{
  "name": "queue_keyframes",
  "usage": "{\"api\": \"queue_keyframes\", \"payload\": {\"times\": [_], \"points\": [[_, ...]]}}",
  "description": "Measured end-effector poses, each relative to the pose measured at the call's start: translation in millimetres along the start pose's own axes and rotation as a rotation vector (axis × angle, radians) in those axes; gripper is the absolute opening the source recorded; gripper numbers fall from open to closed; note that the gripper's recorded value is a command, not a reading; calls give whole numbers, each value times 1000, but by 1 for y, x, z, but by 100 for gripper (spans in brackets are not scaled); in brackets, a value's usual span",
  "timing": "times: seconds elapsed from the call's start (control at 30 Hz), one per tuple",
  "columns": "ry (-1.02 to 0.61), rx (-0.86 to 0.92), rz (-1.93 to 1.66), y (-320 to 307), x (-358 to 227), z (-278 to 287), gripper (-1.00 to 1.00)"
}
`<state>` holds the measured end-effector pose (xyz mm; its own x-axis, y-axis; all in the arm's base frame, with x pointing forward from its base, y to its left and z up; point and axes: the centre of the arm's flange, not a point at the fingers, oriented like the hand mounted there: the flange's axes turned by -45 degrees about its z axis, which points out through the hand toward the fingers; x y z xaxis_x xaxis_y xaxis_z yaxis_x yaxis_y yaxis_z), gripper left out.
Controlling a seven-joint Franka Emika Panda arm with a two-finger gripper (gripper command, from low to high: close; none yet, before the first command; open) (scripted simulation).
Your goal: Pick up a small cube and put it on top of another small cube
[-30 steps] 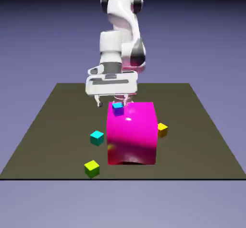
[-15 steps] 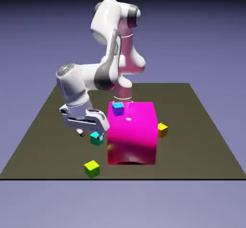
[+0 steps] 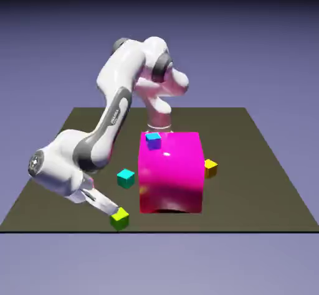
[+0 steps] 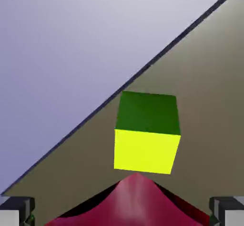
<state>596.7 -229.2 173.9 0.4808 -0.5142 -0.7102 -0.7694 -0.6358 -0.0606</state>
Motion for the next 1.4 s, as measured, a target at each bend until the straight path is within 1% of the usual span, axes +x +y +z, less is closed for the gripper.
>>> {"api": "queue_keyframes", "payload": {"times": [0.17, 0.23, 0.4, 0.43, 0.5, 0.67, 0.8, 1.1, 1.4], "points": [[-166, -26, 54, 7, 32, 29, 0], [-174, -27, 56, 8, 34, 30, 0], [-174, -26, 56, 10, 39, 92, 0], [-174, -26, 56, 10, 39, 94, -100], [-174, -26, 56, 10, 39, 94, -100], [-174, -25, 56, 7, 34, 32, -100], [-160, 14, 99, 41, 22, 22, -100], [-144, 95, 178, 115, -17, 23, -100], [-148, 160, 228, 179, -70, 52, -100]]}}
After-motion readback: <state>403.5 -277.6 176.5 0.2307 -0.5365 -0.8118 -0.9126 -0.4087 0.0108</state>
